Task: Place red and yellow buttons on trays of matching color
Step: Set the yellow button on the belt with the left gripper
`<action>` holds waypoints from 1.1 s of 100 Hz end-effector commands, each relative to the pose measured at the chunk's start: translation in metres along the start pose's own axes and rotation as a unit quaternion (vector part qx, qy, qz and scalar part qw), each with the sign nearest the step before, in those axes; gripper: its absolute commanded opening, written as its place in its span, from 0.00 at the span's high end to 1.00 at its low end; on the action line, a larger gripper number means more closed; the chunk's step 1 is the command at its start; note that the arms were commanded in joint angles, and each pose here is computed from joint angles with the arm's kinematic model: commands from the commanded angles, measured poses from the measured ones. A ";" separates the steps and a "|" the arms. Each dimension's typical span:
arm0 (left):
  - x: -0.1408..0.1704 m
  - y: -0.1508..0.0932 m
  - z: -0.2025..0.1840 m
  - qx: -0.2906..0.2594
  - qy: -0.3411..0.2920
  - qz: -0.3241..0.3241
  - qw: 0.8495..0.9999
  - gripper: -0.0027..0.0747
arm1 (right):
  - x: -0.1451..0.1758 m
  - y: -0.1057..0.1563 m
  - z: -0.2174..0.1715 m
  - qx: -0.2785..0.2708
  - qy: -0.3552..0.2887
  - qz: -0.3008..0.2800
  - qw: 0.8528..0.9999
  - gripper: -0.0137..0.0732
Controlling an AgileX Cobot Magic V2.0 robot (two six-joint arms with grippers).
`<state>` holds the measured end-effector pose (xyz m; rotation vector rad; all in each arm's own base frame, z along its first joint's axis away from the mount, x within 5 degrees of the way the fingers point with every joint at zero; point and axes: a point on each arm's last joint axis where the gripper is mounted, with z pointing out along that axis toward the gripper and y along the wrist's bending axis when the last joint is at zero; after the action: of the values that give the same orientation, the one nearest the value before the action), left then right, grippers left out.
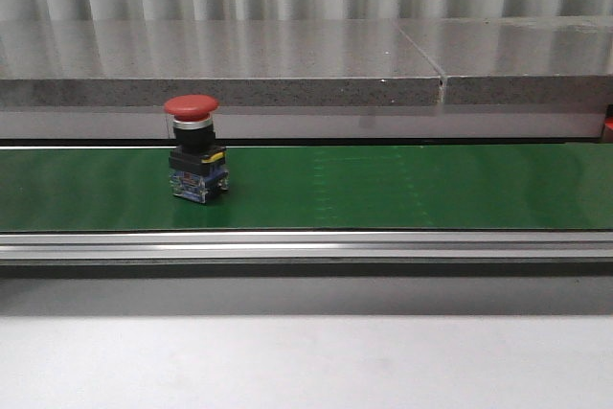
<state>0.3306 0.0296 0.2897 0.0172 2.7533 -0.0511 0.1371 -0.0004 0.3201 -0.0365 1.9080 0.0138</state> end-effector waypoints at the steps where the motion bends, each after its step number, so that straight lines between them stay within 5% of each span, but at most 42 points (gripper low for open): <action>1: -0.007 -0.003 -0.018 -0.002 -0.039 0.003 0.999 0.99 | -0.015 -0.001 -0.005 0.008 -0.051 0.002 0.999 0.92; 51: -0.008 -0.001 0.003 -0.002 -0.007 0.012 1.000 0.97 | -0.015 -0.001 -0.005 0.008 -0.051 0.002 0.999 0.92; 65: -0.007 -0.001 0.003 -0.001 -0.004 0.022 1.000 0.74 | -0.015 -0.001 -0.005 0.008 -0.051 0.002 0.999 0.92; 84: -0.007 -0.010 0.003 0.004 -0.001 0.036 0.999 0.25 | -0.015 -0.001 -0.005 0.008 -0.051 0.002 0.999 0.92; 94: -0.008 -0.018 0.004 0.009 -0.001 0.046 0.999 0.15 | -0.015 -0.001 -0.005 0.008 -0.051 0.002 0.999 0.92; 110: -0.009 -0.027 -0.003 0.012 -0.016 0.059 0.998 0.15 | -0.015 -0.001 -0.005 0.008 -0.051 0.002 0.999 0.92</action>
<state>0.3405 0.0090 0.2674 0.1666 2.8304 -0.0554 0.1371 -0.0004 0.3201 -0.0365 1.9080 0.0138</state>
